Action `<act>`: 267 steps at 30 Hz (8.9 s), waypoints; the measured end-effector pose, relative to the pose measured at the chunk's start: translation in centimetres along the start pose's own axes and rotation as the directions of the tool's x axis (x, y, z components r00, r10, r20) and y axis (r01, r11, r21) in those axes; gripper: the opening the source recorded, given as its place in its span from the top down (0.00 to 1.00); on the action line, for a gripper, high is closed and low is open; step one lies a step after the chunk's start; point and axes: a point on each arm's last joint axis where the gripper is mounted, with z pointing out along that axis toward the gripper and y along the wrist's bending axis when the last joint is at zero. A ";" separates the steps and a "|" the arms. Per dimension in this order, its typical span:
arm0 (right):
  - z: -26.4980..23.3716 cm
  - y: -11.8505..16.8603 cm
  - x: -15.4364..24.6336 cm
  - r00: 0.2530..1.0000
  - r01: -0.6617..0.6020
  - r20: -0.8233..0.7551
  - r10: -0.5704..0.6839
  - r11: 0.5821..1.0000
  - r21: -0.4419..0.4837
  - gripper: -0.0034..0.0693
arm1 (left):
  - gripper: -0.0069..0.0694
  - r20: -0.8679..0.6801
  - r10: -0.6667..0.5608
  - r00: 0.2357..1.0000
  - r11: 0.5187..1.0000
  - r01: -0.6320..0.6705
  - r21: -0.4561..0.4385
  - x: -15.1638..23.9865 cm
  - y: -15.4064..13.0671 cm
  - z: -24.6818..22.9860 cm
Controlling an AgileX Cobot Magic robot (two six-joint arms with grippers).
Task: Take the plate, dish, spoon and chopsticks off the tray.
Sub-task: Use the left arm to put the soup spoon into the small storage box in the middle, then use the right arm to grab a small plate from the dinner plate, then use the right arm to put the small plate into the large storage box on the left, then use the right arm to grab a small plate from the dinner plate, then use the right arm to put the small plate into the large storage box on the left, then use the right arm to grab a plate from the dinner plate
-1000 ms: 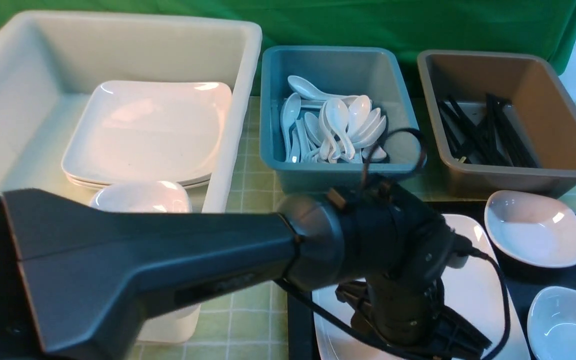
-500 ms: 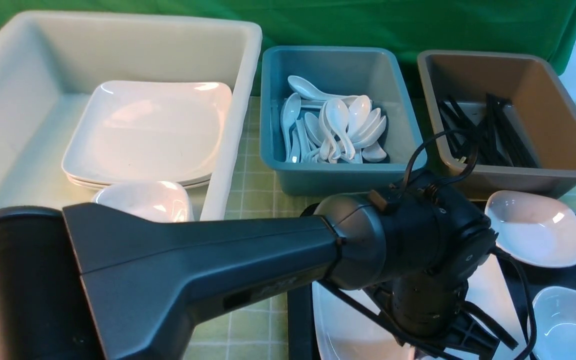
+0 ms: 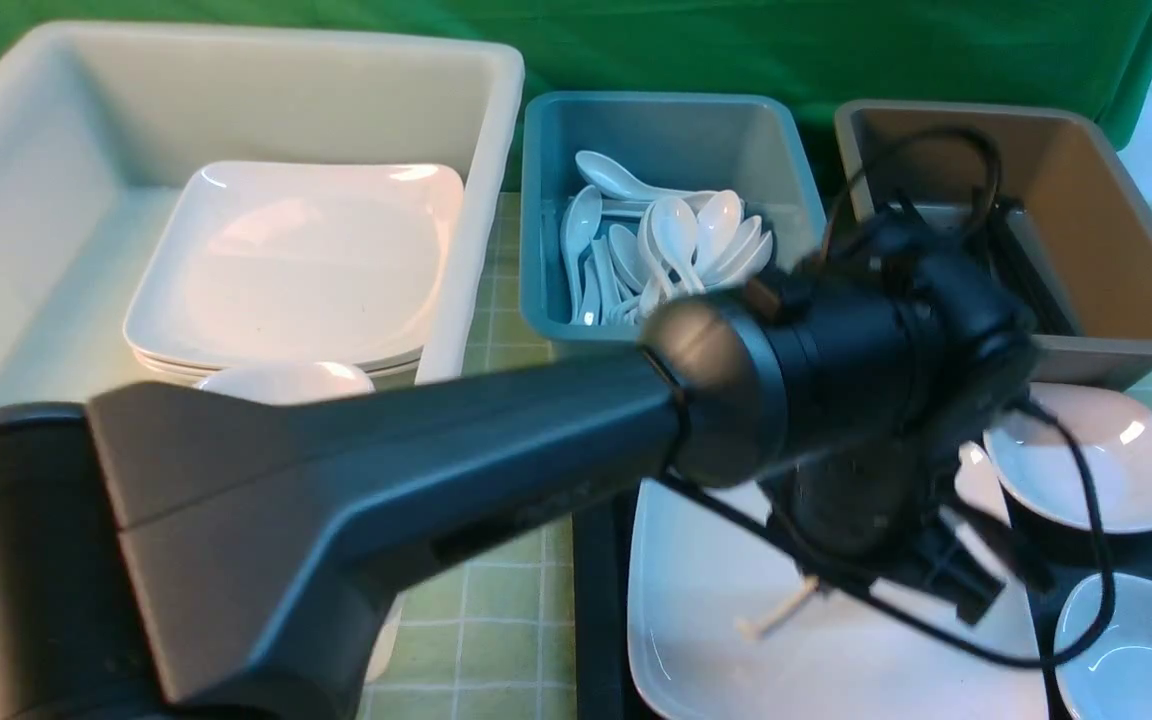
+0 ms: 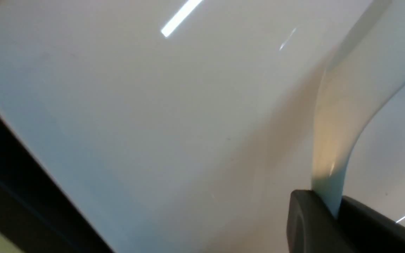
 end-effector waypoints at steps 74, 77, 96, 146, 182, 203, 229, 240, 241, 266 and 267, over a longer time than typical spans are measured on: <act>16.8 3.3 15.4 0.797 0.227 -0.524 -0.301 0.953 -0.202 0.62 | 0.93 0.435 0.074 0.898 0.867 -0.273 0.417 9.5 5.5 -12.3; 16.7 3.3 15.2 0.803 0.237 -0.512 -0.305 0.952 -0.196 0.67 | 0.93 0.452 0.080 0.889 0.861 -0.290 0.418 9.4 5.4 -12.4; 3.2 3.1 2.3 0.969 0.101 -0.213 -0.123 0.989 -0.110 0.92 | 0.93 0.583 0.047 0.811 0.955 -0.207 0.212 8.0 9.7 -14.6; 17.4 35.2 -10.5 0.784 0.568 0.162 -0.600 0.586 -0.577 0.32 | 0.93 0.469 -0.606 0.642 0.737 0.676 0.027 26.9 26.4 -18.5; 22.3 -1.4 5.3 0.833 0.200 -0.531 -0.157 0.980 0.023 0.33 | 0.93 0.378 -0.168 0.910 0.944 0.038 0.328 11.8 10.0 -8.0; 25.8 -1.3 6.5 0.779 0.346 -0.531 -0.335 0.935 -0.081 0.73 | 0.93 0.519 -0.066 0.852 0.956 -0.096 0.278 9.0 7.8 -8.2; 4.1 14.6 -11.6 0.926 0.377 0.218 -0.308 0.782 -0.497 0.92 | 0.93 0.476 -0.329 0.816 0.915 0.401 -0.055 14.3 24.4 -21.2; 15.2 32.5 -12.1 0.829 0.536 0.272 -0.489 0.555 -0.636 0.92 | 0.93 0.510 -0.614 0.602 0.675 0.735 -0.055 26.0 27.6 -21.4; 16.8 33.5 -11.5 0.824 0.537 0.256 -0.505 0.554 -0.635 0.92 | 0.93 0.507 -0.618 0.600 0.679 0.733 -0.040 26.3 27.4 -21.1; 11.4 25.2 -16.4 0.886 0.461 0.136 -0.443 0.815 -0.351 0.81 | 0.93 0.521 -0.542 0.659 0.827 0.530 0.190 23.2 23.6 -20.5; 11.5 22.6 -16.8 0.908 0.417 0.102 -0.407 0.853 -0.314 0.86 | 0.93 0.510 -0.513 0.690 0.853 0.474 0.217 22.5 22.5 -20.3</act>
